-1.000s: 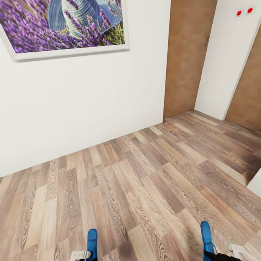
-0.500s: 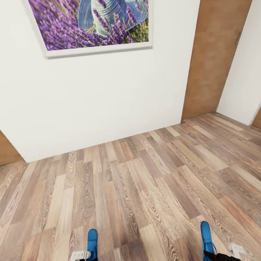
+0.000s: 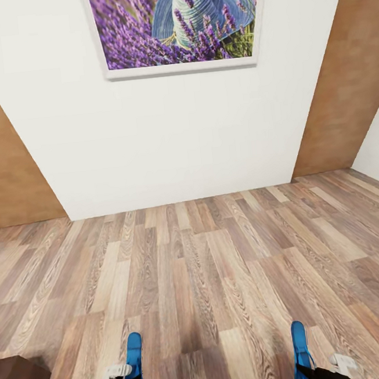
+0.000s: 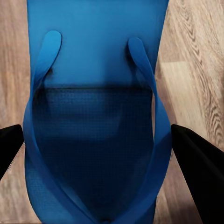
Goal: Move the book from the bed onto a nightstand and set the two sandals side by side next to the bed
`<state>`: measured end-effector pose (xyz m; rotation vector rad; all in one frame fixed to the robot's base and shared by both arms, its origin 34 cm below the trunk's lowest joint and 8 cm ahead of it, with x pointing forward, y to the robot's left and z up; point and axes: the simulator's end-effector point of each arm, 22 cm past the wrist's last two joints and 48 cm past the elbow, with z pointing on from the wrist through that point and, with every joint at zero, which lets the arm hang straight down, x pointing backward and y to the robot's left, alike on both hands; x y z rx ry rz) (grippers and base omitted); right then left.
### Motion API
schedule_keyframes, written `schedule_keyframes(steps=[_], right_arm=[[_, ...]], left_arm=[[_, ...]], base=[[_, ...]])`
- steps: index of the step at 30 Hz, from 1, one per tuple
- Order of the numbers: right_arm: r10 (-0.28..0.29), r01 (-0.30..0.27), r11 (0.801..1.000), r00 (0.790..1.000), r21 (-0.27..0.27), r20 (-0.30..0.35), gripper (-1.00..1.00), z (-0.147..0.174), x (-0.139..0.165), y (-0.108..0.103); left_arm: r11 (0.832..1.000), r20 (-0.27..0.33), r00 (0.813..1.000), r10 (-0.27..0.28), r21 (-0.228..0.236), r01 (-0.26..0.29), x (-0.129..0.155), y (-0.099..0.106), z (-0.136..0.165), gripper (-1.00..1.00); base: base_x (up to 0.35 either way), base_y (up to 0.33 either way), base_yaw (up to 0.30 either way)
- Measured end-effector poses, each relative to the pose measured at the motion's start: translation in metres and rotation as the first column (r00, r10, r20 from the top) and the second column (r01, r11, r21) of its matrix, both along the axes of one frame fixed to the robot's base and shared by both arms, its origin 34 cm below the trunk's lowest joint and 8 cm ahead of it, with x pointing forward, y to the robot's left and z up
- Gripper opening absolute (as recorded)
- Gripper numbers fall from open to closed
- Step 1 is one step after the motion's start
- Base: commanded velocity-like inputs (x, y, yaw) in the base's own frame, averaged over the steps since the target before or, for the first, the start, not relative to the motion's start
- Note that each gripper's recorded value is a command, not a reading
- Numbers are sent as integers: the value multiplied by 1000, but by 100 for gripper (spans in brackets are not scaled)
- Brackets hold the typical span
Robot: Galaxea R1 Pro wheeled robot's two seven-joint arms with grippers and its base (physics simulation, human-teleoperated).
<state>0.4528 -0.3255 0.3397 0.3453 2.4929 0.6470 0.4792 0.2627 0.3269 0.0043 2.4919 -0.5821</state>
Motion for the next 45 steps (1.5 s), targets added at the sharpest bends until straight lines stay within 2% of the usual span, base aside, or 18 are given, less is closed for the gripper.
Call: schedule_keyframes(steps=[8, 35, 45], right_arm=[[0, 0, 1000, 1000, -1, 0, -100, 0, 0, 0], [0, 0, 1000, 1000, 1, 2, -100, 1, 0, 0], [2, -1, 1000, 999, -8, 33, -100, 7, 7, -2]], left_arm=[[1000, 1, 1000, 2, -1, -2, 0, 0, 0, -100], [1000, -17, 1000, 0, -9, 0, -7, -4, -4, -100], [1000, -3, 1000, 0, -9, 0, -3, -4, 1, -100]], base=[[0, 0, 155], [0, 0, 2], [0, 0, 0]])
